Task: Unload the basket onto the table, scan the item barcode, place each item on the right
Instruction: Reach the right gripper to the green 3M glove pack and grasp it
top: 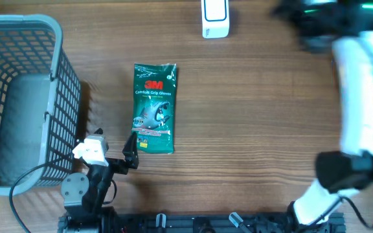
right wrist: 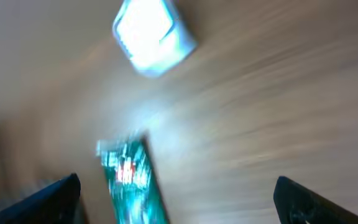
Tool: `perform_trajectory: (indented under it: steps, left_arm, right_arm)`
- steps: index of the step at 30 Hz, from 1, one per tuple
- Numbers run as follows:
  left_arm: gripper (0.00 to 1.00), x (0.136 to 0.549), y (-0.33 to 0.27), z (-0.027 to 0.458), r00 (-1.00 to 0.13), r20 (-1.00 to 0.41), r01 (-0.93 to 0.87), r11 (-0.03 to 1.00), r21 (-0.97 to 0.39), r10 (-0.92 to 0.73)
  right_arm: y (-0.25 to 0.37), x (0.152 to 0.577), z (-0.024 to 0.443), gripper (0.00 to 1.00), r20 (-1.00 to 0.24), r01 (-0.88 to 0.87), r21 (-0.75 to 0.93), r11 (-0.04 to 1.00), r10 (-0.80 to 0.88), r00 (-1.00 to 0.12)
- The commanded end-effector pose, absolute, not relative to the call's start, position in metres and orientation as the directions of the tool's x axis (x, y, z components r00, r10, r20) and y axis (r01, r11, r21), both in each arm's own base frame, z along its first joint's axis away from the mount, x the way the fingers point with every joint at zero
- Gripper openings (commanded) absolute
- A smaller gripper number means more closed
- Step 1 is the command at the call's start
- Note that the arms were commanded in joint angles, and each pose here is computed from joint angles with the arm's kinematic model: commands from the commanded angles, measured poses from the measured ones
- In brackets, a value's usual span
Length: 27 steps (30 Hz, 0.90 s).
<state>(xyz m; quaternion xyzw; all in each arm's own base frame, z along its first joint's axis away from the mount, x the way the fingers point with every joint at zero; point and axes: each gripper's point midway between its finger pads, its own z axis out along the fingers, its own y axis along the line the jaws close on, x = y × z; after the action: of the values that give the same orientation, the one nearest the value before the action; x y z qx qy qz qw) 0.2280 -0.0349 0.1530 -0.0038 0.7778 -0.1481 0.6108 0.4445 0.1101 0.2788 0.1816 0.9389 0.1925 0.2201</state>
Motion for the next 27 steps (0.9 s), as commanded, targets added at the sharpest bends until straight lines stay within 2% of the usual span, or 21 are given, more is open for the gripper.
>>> perform_trajectory:
  steps: [1, 3, 5, 14, 19, 22, 24, 27]
  left_arm:
    - [1.0, 0.227, -0.038, 0.154, -0.251, -0.949, 0.191, 0.952, -0.241, -0.19]
    - [1.0, 0.227, -0.038, 0.154, -0.251, -0.949, 0.191, 0.952, -0.241, -0.19]
    - [1.0, 0.227, -0.038, 0.154, -0.251, -0.949, 0.191, 0.952, -0.241, -0.19]
    - [1.0, 0.227, -0.038, 0.154, -0.251, -0.949, 0.191, 0.952, -0.241, -0.19]
    - [1.0, 0.227, -0.038, 0.154, -0.251, -0.949, 0.191, 0.952, -0.241, -0.19]
    - [1.0, 0.227, -0.038, 0.154, -0.251, -0.949, 0.191, 0.952, -0.241, -0.19]
    - [1.0, 0.227, -0.038, 0.154, -0.251, -0.949, 0.191, 0.952, -0.241, -0.19]
    - [1.0, 0.227, -0.038, 0.154, -0.251, -0.949, 0.191, 0.952, -0.241, -0.19]
  right_arm:
    - [0.238, 0.417, 0.215, 1.0, -0.275, -0.05, 0.409, 0.911, 0.071, -0.959]
    - [0.3, 0.402, 0.18, 1.0, -0.267, -0.16, 0.386, 0.908, -0.056, -0.962]
    - [0.326, 0.397, 0.158, 1.0, -0.284, -0.209, 0.343, 0.916, -0.111, -0.952]
    - [0.382, 0.36, 0.043, 0.99, -0.164, -0.317, 0.223, 0.922, -0.285, -0.944]
    - [0.393, 0.352, 0.011, 0.9, -0.143, -0.366, 0.204, 0.908, -0.342, -0.929]
    - [0.385, 0.355, -0.003, 0.75, -0.133, -0.346, 0.153, 0.926, -0.327, -0.935]
    - [0.367, 0.356, -0.013, 0.69, -0.11, -0.279, 0.074, 0.957, -0.271, -0.956]
    - [0.342, 0.341, -0.024, 0.69, -0.012, -0.224, -0.002, 0.975, -0.224, -0.974]
